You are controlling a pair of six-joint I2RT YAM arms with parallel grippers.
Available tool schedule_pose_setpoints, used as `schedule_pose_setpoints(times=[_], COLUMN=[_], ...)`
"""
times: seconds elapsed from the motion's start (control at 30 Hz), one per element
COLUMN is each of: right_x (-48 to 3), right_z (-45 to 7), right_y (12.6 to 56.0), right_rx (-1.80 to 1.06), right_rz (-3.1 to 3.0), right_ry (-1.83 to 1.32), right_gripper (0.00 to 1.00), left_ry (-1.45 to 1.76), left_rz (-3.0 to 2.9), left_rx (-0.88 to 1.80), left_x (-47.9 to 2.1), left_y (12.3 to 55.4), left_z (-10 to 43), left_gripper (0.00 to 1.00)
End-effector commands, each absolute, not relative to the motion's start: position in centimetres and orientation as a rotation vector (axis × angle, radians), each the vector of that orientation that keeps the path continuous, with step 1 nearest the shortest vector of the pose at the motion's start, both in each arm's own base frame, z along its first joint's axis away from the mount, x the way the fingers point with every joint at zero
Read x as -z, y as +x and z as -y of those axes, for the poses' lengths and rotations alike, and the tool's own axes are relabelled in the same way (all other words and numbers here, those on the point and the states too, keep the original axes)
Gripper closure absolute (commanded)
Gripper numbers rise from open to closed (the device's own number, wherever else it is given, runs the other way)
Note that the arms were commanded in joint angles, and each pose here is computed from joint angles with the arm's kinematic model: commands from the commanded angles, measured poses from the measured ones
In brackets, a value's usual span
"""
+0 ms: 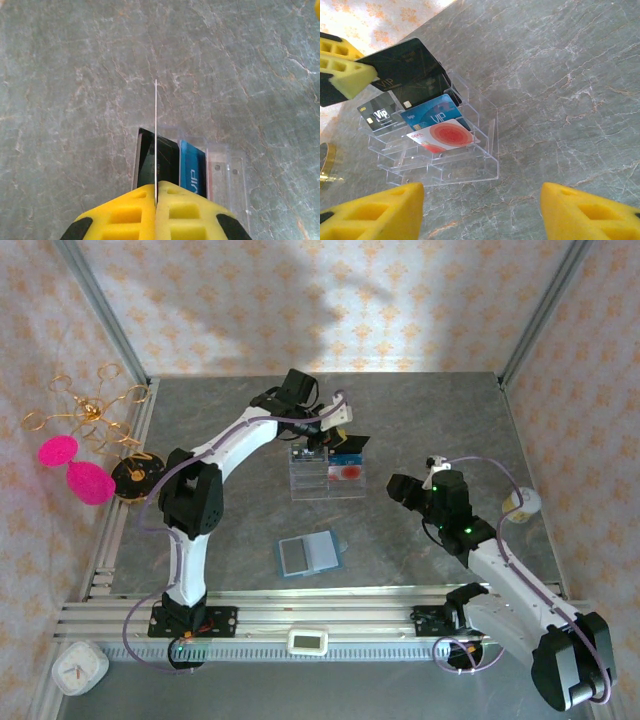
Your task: Take the credit cards out of the card holder
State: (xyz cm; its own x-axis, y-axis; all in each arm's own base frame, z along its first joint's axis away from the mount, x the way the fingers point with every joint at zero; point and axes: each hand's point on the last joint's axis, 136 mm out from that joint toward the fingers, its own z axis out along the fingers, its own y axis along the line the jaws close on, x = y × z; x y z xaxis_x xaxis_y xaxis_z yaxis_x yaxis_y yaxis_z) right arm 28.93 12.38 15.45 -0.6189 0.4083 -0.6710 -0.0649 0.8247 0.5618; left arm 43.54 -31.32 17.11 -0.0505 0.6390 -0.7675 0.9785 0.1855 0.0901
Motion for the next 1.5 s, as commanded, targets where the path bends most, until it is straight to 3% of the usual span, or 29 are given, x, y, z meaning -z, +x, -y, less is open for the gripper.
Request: schedule_pose_setpoints(times=[0.0,0.47,0.63,0.87,1.1,1.27,1.47], right_x=[-17.1,-17.3,-17.5,-17.6,-18.0,-17.3,-15.2], right_z=[-12.4,-12.5,-12.7,-12.8,-14.0,-16.4,-21.1], right_y=[29.3,29.3,29.3,29.2,28.8,28.0,25.6], right_rx=[-0.704,-0.716,-0.725,-0.734,-0.802,-0.886,-0.849], right_rz=[-2.089,-2.084,-2.080,-2.078,-2.077,-2.111,-2.187], right_ry=[0.227,0.223,0.216,0.211,0.146,0.063,-0.078], right_gripper=[0.38,0.38,0.38,0.38,0.38,0.43,0.44], left_ry=[1.554,1.524,1.490,1.426,1.209,0.981,0.660], left_rz=[-1.749,-1.814,-1.836,-1.863,-1.740,-1.533,-1.406], left_rx=[0.635,0.604,0.584,0.541,0.561,0.703,0.938], left_x=[-17.5,-16.3,-16.5,-16.6,-23.4,-32.4,-36.3], left_y=[43.1,43.7,44.2,44.8,45.5,42.0,35.5], left_z=[31.7,31.3,31.2,30.9,31.3,31.0,29.3], left_gripper=[1.00,1.00,0.82,0.75,0.73,0.66,0.57])
